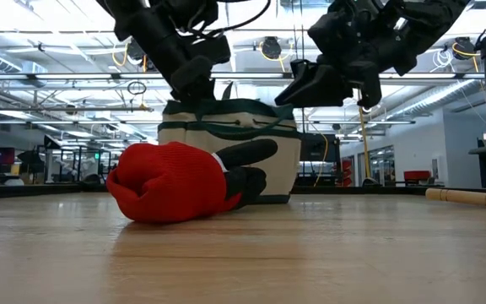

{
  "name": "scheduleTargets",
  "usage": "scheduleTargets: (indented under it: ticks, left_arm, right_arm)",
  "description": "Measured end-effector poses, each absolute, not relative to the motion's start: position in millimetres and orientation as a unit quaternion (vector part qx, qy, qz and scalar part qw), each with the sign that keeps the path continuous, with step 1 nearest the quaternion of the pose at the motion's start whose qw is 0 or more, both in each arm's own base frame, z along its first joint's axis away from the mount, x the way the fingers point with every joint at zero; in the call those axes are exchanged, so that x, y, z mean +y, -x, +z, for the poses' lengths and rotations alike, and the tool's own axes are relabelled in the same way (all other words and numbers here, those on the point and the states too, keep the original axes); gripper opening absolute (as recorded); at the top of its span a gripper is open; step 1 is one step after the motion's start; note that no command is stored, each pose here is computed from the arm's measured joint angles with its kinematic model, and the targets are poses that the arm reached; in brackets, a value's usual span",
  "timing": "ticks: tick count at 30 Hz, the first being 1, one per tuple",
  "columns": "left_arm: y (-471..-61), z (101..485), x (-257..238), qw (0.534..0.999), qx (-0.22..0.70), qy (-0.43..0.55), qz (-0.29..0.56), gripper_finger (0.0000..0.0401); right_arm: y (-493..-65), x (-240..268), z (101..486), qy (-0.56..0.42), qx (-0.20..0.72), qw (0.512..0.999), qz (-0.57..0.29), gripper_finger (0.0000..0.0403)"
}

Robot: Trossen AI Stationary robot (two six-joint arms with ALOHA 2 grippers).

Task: Pick & Place Garden tools in Gardening bag
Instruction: Put the green shear scissors into the gardening bag

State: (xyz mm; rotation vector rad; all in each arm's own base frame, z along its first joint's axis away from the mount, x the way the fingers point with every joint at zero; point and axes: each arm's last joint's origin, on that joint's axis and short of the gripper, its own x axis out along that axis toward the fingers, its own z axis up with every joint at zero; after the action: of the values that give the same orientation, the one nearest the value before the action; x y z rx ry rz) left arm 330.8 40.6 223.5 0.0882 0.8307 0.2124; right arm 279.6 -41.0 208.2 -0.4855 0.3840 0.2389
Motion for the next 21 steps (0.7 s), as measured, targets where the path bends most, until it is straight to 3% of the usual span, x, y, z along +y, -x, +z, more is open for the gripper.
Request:
scheduleTargets:
  ticks: [5, 14, 21]
  left_arm:
    - [-329.6, 223.0, 47.8, 0.91, 0.404, -0.027, 0.085, 0.0049]
    - [-335.4, 250.9, 54.1, 0.887, 0.453, -0.022, 0.091, 0.0069]
    - [-353.9, 251.8, 58.4, 0.874, 0.479, 0.022, 0.08, 0.0049]
  right_arm:
    - [-280.4, -41.1, 209.9, 0.241, 0.18, 0.947, 0.115, 0.0102]
    - [-281.5, -41.3, 212.5, 0.244, 0.166, 0.949, 0.11, 0.0102]
    - [-281.5, -41.3, 212.5, 0.24, 0.167, 0.95, 0.11, 0.0102]
